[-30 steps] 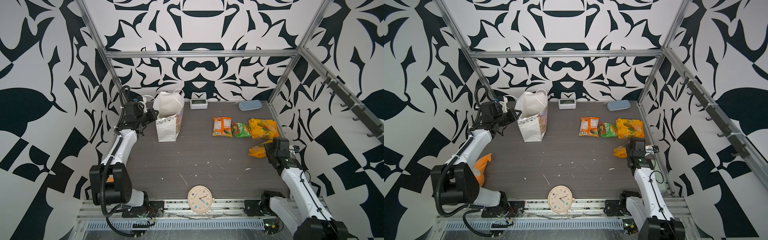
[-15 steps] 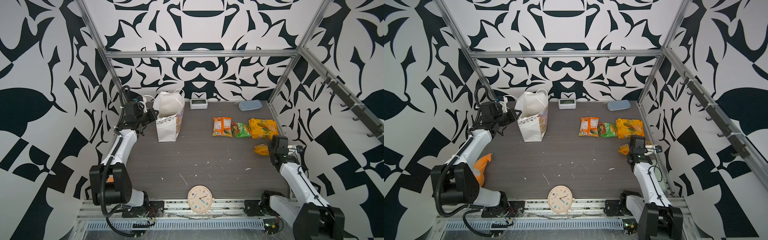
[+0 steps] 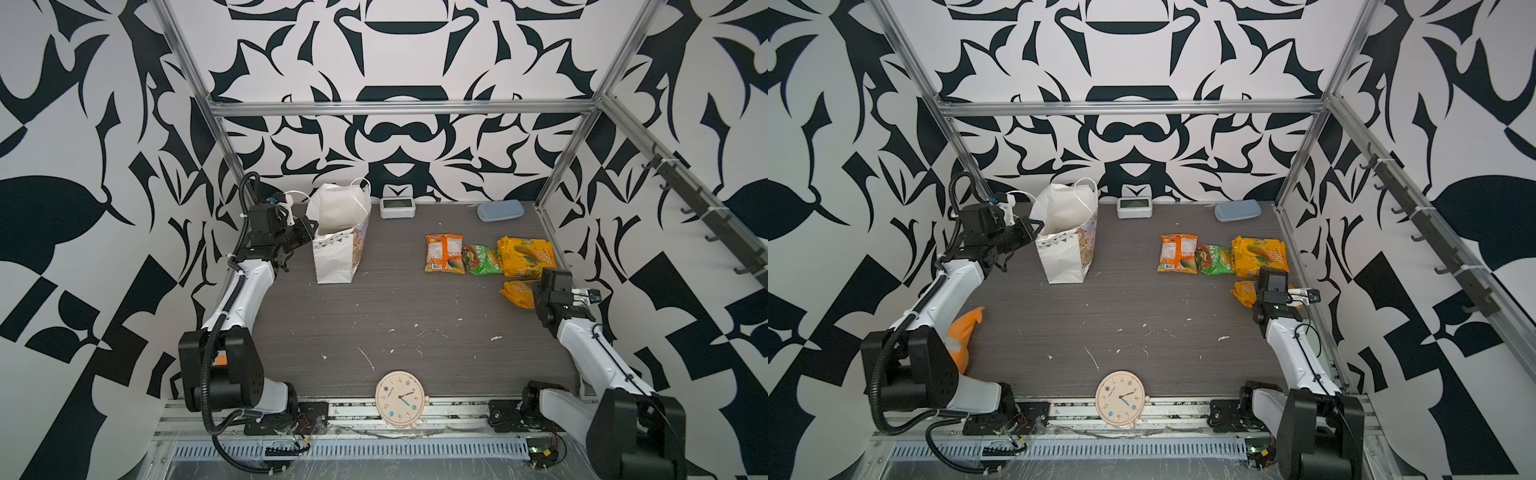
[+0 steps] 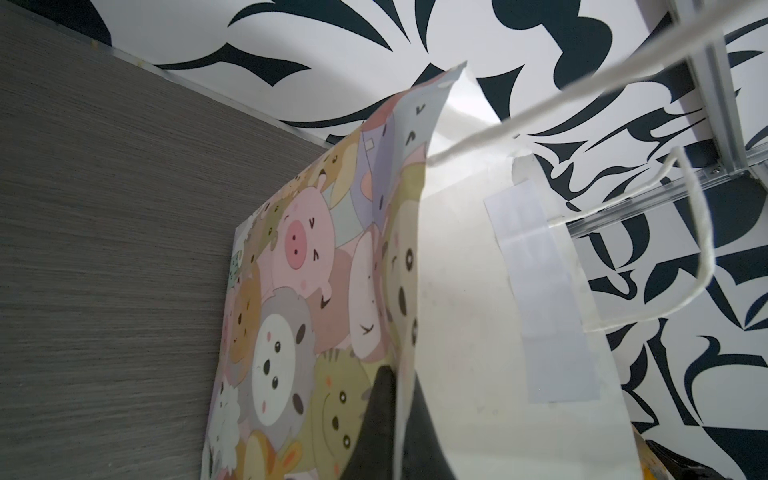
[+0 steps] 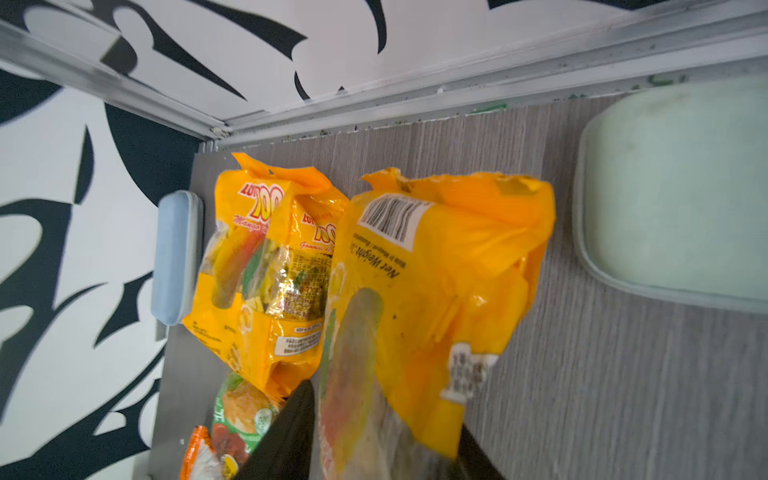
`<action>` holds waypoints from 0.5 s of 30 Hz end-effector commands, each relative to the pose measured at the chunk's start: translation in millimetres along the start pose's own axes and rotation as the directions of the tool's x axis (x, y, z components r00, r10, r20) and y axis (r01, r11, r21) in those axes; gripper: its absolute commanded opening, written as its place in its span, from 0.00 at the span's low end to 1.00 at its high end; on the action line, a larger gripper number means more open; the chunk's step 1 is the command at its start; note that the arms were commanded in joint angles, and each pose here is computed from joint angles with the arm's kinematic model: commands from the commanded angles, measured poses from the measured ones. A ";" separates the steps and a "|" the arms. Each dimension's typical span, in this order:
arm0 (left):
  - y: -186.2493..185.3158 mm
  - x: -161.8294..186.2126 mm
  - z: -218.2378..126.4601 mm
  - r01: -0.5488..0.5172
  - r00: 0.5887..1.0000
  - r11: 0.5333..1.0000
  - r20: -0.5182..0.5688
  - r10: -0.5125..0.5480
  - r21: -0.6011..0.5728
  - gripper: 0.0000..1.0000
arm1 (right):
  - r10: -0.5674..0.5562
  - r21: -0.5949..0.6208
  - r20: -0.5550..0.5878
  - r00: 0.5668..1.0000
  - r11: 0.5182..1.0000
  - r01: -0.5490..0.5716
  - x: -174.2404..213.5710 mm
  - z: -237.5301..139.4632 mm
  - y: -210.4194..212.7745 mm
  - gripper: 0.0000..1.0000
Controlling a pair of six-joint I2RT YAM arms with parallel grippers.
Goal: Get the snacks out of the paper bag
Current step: 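Carry the yellow pack beside the other yellow pack and lower it, then open the right gripper and release the yellow pack on the table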
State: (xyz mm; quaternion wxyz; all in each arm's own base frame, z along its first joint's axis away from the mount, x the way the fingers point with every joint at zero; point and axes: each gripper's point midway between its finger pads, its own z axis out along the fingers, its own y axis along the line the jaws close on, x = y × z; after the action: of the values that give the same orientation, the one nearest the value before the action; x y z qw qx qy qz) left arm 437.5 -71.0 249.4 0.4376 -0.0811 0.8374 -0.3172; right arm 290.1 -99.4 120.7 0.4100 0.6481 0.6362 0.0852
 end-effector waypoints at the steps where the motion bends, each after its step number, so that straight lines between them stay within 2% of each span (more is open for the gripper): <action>1: -4.3 4.5 -2.4 0.013 1.000 1.000 -0.011 -0.013 0.025 0.00 | 0.029 -0.050 0.080 0.996 0.998 -0.025 -22.5 -19.0 14.9 0.55; 7: -3.8 6.2 3.3 0.030 0.999 0.999 -0.022 -0.029 0.043 0.00 | -0.005 -0.053 0.058 0.998 0.999 0.008 -24.9 -33.9 19.5 0.56; 12: -2.8 8.0 2.4 0.031 0.999 0.999 -0.026 -0.030 0.038 0.00 | -0.229 -0.054 -0.015 0.973 0.972 0.228 -23.5 -49.5 46.1 0.56; 15: -2.2 8.2 2.7 0.029 0.999 0.999 -0.025 -0.028 0.036 0.00 | -0.318 -0.036 -0.102 0.943 0.948 0.316 -8.5 -45.1 39.8 0.57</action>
State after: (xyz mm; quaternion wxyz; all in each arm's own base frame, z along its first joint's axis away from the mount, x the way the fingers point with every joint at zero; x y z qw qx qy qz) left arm 436.6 -74.2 250.4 0.4341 -0.0798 0.8350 -0.3285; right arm 294.3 -92.8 187.2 0.4264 0.5779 0.6916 0.0764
